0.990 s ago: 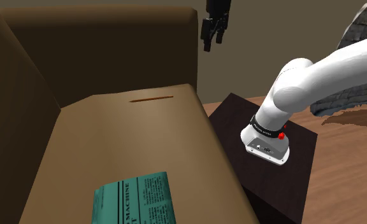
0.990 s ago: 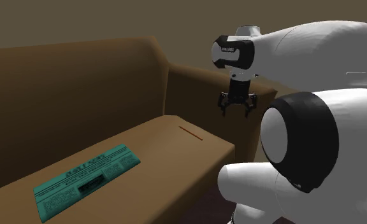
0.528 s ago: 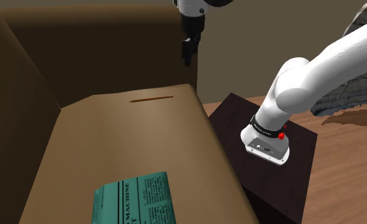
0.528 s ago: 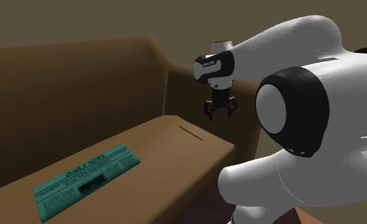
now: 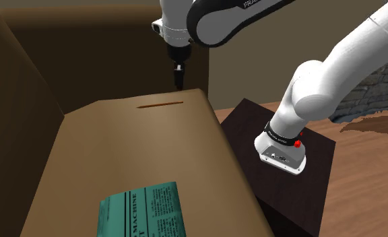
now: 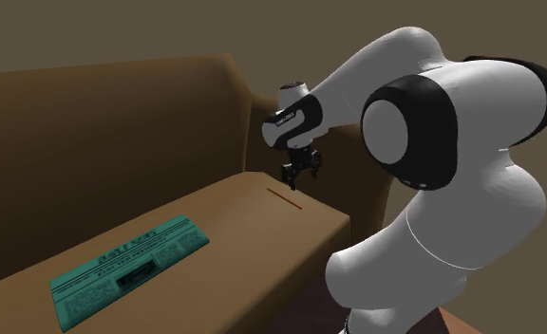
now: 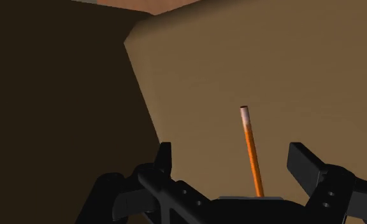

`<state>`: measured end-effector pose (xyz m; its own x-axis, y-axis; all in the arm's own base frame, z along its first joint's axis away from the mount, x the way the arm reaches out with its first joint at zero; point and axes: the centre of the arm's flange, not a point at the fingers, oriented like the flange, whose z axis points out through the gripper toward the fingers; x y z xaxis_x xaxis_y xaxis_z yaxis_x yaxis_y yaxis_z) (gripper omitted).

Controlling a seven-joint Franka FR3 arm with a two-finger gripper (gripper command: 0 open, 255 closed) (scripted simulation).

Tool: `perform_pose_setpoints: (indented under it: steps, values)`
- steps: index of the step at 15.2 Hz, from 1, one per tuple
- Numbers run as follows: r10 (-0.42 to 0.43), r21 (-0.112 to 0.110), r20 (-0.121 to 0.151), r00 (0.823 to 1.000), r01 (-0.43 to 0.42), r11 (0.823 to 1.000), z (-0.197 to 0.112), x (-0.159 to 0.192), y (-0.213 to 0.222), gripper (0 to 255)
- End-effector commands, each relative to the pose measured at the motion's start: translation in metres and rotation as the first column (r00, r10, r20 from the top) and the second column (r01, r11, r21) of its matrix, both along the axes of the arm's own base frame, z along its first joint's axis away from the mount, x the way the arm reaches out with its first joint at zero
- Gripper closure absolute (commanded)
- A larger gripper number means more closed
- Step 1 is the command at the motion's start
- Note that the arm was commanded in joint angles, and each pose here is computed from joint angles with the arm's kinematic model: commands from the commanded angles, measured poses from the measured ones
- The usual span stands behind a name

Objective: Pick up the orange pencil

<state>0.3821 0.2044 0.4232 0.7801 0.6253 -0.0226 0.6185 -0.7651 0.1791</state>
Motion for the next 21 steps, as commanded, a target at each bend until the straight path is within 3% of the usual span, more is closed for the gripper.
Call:
perform_pose_setpoints:
  steps: [1, 5, 14, 15, 21]
  values:
    - [0.09, -0.019, 0.018, 0.996, -0.089, 0.996, -0.017, 0.004, 0.023, 0]
    - [0.228, -0.056, 0.042, 0.973, -0.226, 0.973, -0.044, 0.004, 0.058, 0]
    - [0.228, -0.056, 0.042, 0.973, -0.226, 0.973, -0.084, 0.004, 0.058, 0]
    - [0.228, -0.056, 0.042, 0.973, -0.226, 0.973, -0.084, 0.004, 0.057, 255]
    - [0.228, -0.056, 0.042, 0.973, -0.226, 0.973, -0.084, 0.003, 0.057, 255]
